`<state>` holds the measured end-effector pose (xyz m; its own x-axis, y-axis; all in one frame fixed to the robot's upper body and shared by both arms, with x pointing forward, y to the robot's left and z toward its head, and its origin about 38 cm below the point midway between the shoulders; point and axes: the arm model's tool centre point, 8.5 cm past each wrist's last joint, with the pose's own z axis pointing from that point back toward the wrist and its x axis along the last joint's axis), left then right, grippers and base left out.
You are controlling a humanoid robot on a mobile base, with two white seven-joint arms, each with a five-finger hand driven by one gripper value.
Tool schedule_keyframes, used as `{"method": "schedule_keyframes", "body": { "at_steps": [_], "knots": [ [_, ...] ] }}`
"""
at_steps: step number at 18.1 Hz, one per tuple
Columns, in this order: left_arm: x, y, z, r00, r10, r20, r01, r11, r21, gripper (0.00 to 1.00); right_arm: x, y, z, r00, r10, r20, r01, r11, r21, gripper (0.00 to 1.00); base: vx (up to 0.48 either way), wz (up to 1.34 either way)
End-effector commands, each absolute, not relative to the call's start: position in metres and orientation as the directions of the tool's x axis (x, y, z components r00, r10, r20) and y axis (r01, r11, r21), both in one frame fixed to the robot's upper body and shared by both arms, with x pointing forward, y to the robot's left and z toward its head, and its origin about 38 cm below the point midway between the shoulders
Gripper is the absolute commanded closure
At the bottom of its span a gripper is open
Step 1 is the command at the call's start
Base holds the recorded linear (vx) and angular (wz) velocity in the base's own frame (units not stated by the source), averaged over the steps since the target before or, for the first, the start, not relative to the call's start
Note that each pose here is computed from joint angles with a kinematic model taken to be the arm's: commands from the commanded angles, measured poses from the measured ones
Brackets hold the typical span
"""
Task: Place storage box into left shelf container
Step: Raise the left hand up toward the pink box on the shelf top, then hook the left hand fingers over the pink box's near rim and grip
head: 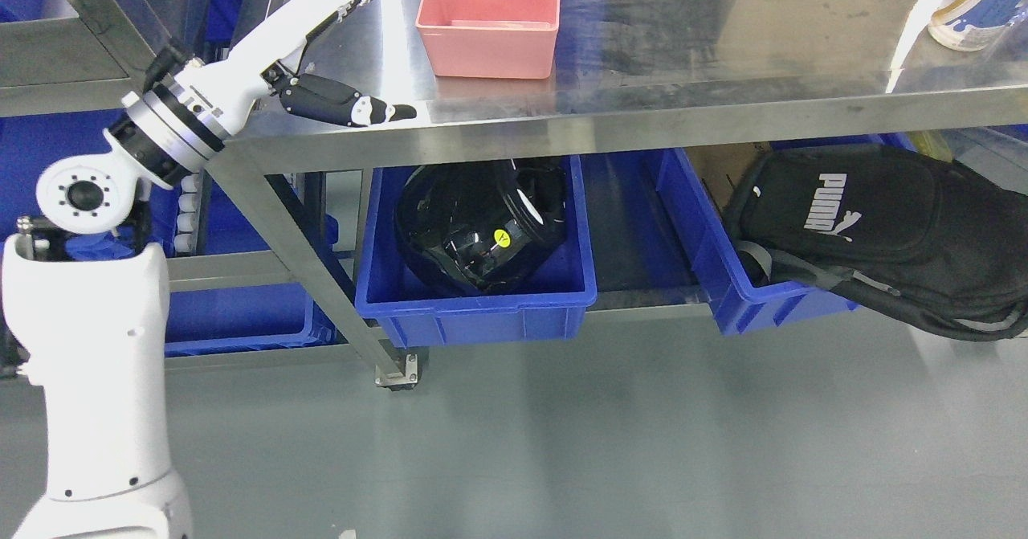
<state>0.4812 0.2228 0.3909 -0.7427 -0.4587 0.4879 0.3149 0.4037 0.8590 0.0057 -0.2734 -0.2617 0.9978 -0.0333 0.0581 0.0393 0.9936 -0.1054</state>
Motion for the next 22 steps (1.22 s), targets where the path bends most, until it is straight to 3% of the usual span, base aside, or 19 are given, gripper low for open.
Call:
{"method": "schedule_keyframes", "body": {
  "at_steps": [1, 10, 22],
  "knots": [
    [0.527, 0.246, 0.406, -0.617, -0.704, 0.353, 0.352, 0.155, 0.923, 0.00, 0.024, -0.285, -0.260, 0.995, -0.029, 0.094, 0.040, 0.992, -0.122, 0.01, 0.000, 0.00],
    [0.551, 0.140, 0.396, -0.657, -0.626, 0.421, 0.502, 0.054, 0.863, 0.01, 0.024, -0.285, -0.260, 0.995, -0.029, 0.094, 0.040, 0.992, -0.122, 0.01, 0.000, 0.00],
    [0.569, 0.105, 0.381, -0.611, -0.670, 0.421, 0.557, 0.013, 0.831, 0.03, 0.024, -0.285, -0.260, 0.995, -0.029, 0.094, 0.040, 0.992, -0.122, 0.01, 0.000, 0.00]
  ]
}}
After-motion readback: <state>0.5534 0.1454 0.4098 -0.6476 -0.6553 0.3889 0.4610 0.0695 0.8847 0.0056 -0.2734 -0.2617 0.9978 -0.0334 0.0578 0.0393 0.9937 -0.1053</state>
